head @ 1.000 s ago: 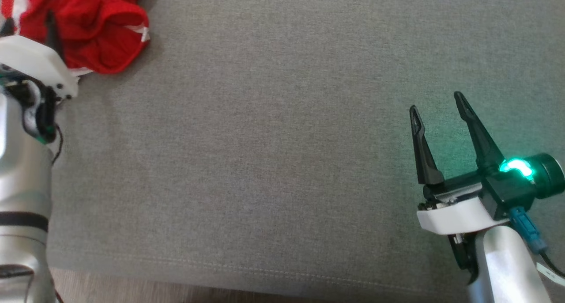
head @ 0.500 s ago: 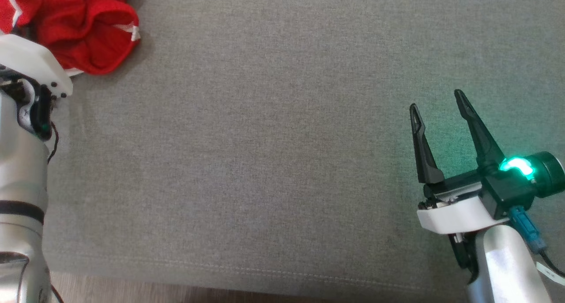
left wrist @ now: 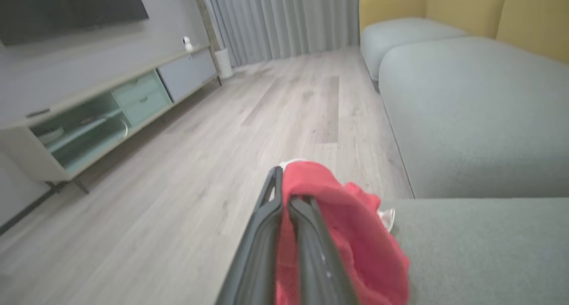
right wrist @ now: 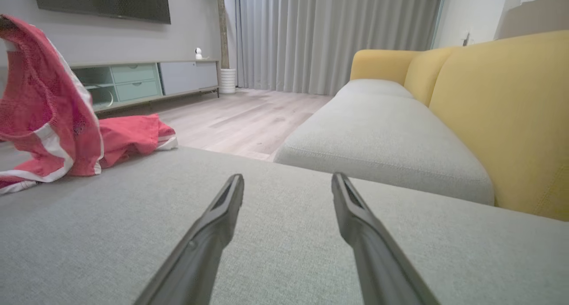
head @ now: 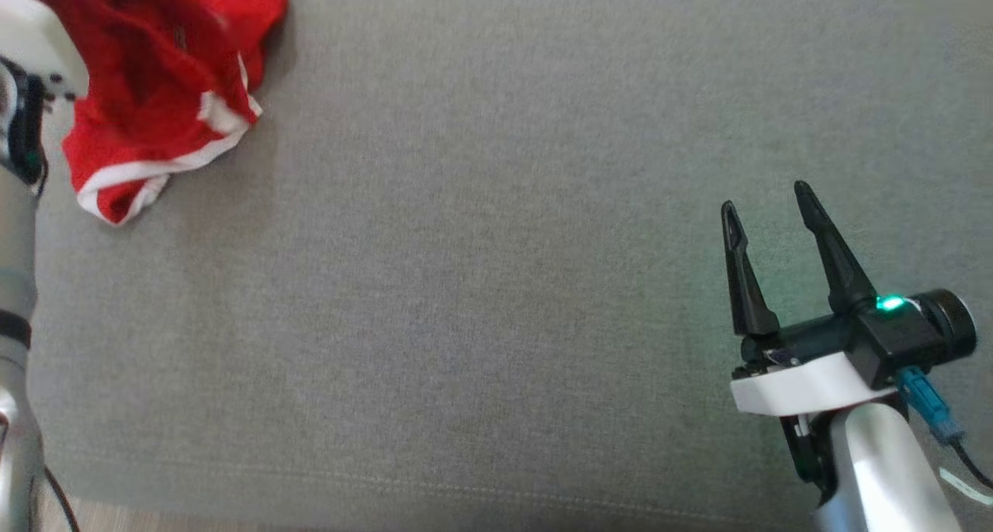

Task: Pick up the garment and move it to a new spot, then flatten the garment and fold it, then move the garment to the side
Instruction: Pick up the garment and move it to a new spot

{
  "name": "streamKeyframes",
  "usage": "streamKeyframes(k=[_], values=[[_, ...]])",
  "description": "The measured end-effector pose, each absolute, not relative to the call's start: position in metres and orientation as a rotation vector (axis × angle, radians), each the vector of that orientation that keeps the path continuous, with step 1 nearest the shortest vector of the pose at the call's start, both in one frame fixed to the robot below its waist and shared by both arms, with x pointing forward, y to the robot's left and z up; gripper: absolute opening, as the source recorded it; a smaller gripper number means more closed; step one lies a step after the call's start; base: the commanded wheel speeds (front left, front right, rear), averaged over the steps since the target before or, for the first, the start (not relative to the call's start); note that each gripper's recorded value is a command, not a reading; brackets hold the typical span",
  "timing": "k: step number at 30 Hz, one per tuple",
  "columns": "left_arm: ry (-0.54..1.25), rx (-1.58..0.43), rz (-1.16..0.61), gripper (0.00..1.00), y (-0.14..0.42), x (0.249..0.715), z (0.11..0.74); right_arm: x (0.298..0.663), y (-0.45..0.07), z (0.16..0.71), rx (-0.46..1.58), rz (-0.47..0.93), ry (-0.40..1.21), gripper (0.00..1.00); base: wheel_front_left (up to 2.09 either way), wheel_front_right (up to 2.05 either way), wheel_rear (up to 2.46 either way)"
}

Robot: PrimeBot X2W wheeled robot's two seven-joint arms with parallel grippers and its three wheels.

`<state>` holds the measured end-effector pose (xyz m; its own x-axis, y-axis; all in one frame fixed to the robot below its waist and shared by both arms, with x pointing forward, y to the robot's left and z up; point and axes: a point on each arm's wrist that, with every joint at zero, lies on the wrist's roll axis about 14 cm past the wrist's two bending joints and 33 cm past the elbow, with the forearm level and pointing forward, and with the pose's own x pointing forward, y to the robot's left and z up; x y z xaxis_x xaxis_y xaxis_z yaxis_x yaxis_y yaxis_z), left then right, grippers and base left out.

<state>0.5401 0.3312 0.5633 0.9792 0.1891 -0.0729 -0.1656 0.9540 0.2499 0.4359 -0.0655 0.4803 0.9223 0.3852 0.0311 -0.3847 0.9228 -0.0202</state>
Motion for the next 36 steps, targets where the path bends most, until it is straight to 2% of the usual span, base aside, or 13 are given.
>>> streamKeyframes(k=[9, 16, 22, 25, 28, 36], values=[[-0.149, 0.304, -0.007, 0.0, 0.262, 0.537, 0.668, 0.407, -0.101, 0.503, 0.017, 0.295, -0.075, 1.0, 0.0, 0.0, 0.0], [-0.307, 0.249, -0.292, 0.0, 0.132, 0.533, 0.717, 0.386, -0.14, 0.512, 0.021, 0.181, -0.093, 1.0, 0.0, 0.0, 0.0], [-0.411, 0.142, -0.574, 0.0, 0.026, 0.499, 0.741, 0.371, -0.173, 0.523, 0.025, 0.081, -0.126, 1.0, 0.0, 0.0, 0.0], [-0.368, 0.09, -0.661, 0.0, -0.001, 0.49, 0.718, 0.366, -0.19, 0.524, 0.021, 0.03, -0.13, 1.0, 0.0, 0.0, 0.0], [-0.254, 0.034, -0.702, 0.0, -0.013, 0.489, 0.667, 0.364, -0.201, 0.519, 0.017, -0.002, -0.113, 1.0, 0.0, 0.0, 0.0], [0.174, -0.129, -0.587, 0.0, 0.002, 0.463, 0.483, 0.364, -0.215, 0.506, 0.012, -0.046, -0.071, 1.0, 0.0, 0.0, 0.0]])
